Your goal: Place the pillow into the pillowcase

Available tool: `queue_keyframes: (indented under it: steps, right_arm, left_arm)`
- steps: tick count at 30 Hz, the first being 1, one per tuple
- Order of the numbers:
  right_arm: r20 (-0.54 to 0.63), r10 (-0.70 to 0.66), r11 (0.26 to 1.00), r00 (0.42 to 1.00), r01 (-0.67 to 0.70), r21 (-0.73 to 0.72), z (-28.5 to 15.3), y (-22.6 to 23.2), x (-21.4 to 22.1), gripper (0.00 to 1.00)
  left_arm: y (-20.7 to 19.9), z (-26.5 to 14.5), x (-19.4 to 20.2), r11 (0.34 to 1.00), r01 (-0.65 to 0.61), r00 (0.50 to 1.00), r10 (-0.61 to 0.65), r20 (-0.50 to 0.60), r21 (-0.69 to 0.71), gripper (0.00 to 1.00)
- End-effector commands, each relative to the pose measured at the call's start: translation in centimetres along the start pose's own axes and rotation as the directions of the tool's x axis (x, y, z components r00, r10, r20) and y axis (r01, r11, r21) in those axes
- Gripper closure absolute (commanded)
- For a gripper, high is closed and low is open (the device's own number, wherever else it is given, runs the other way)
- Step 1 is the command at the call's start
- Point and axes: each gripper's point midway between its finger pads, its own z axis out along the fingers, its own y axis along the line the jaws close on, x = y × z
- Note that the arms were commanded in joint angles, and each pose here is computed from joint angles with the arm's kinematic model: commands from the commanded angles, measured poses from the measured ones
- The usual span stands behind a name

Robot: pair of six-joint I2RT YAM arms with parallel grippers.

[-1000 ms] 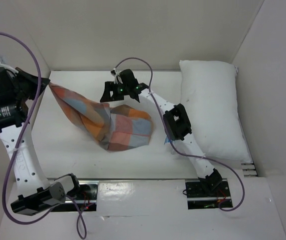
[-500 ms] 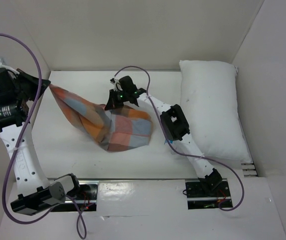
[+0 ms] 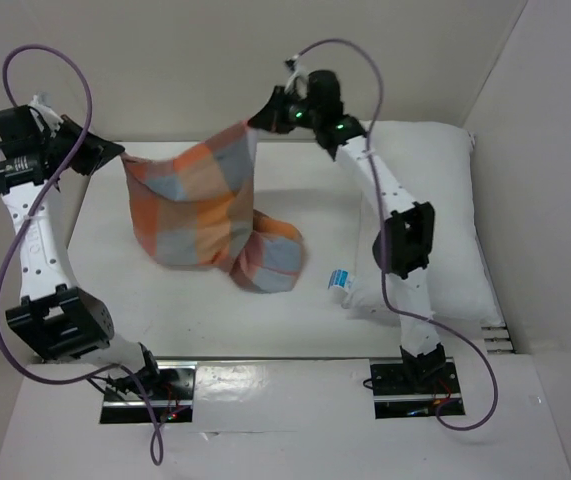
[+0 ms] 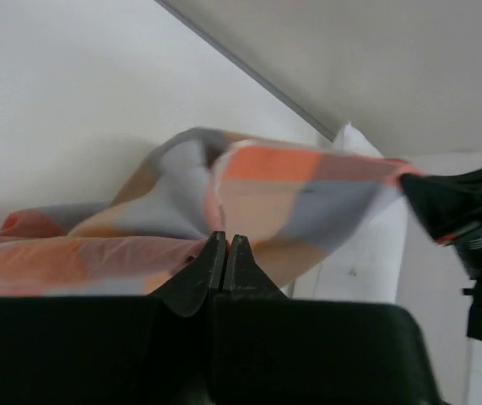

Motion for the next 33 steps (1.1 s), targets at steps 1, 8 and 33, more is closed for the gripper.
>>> queue_keyframes:
  steps: [1, 8, 33]
  right_arm:
    - [0.328, -0.184, 0.982, 0.927, 0.185, 0.026, -11.8, 5.1, -14.1, 1.0]
    - [0.557, -0.343, 0.928, 0.756, 0.364, 0.077, -23.7, 11.1, -21.5, 1.0]
    - [0.468, -0.488, 0.697, 0.737, 0.007, 0.717, -42.4, 3.9, -1.0, 1.0]
  left_arm:
    - [-8.8, -4.4, -2.4, 0.939, -0.189, 0.981, 0.168, 0.096, 0.287, 1.0]
    - [-17.9, -10.5, -2.6, 0.716, -0.341, 0.94, 0.279, 0.197, 0.609, 1.0]
    - [2.4, 11.2, 10.7, 0.984, -0.072, 0.934, 0.125, -0.335, 0.165, 0.3]
